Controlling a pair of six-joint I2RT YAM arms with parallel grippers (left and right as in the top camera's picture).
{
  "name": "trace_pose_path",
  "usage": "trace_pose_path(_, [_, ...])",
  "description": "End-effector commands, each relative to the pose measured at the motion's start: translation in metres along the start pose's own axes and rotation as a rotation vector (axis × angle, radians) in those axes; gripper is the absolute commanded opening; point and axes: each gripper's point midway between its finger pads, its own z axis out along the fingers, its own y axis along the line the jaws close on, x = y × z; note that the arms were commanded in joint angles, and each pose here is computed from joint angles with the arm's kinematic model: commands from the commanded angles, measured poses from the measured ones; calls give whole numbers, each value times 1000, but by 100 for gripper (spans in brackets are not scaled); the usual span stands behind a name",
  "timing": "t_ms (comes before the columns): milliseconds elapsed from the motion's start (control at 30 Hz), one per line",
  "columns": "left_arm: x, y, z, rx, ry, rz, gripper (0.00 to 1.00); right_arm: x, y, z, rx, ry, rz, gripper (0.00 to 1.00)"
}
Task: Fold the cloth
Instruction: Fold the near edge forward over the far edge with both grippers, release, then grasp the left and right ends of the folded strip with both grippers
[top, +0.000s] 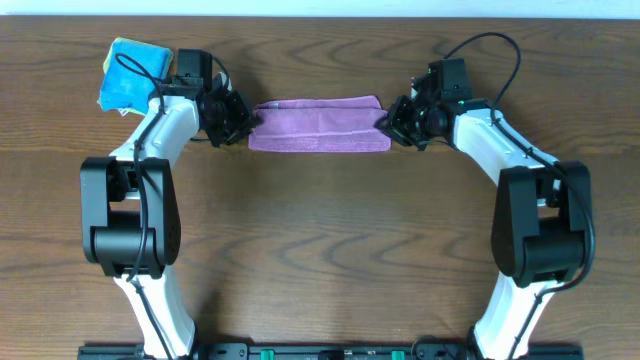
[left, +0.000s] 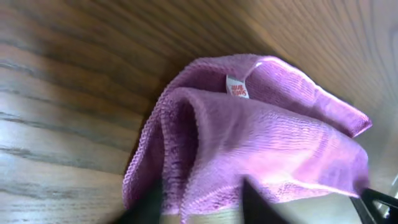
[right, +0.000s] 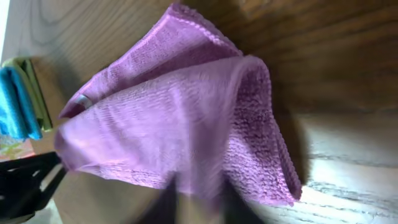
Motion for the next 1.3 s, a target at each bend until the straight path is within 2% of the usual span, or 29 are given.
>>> trace_pose_path(0, [-7, 5, 0, -18, -17, 6, 70, -9, 2, -1, -22, -22, -61, 76])
trace_pose_path(67, [-11, -2, -6, 19, -13, 4, 69, -20, 14, -11, -75, -47, -109, 89])
trace_pose_path(100, [-13, -7, -10, 45, -11, 6, 67, -27, 21, -19, -104, -66, -133, 89])
trace_pose_path(133, [-17, -15, -19, 77, -16, 18, 58, -40, 33, -34, -149, -104, -175, 72])
trace_pose_path(200, [-22, -26, -31, 101, -33, 64, 22, -56, 53, -59, -195, -165, -238, 1])
trace_pose_path(233, [-24, -30, -37, 99, -46, 93, 6, -62, 64, -72, -205, -200, -290, 2])
trace_pose_path(367, [-26, -35, -39, 39, -97, 160, 6, -66, 81, -88, -109, -303, -425, 2])
trace_pose_path(533, [-27, -18, -19, -213, -190, 239, 6, -41, 58, -47, 124, -258, -471, 2])
trace_pose_path(667, [-22, -21, -14, -320, -241, 290, 6, -27, 38, -13, 244, -220, -482, 2])
trace_pose_path(867, [-15, -27, -9, -323, -234, 310, 6, -17, 9, 24, 328, -162, -479, 2])
trace_pose_path(1033, [-14, -26, -9, -326, -229, 309, 6, -15, -13, 39, 388, -142, -469, 2])
trace_pose_path(1267, [-14, -26, -9, -326, -229, 309, 6, 11, -38, 53, 453, -30, -451, 1])
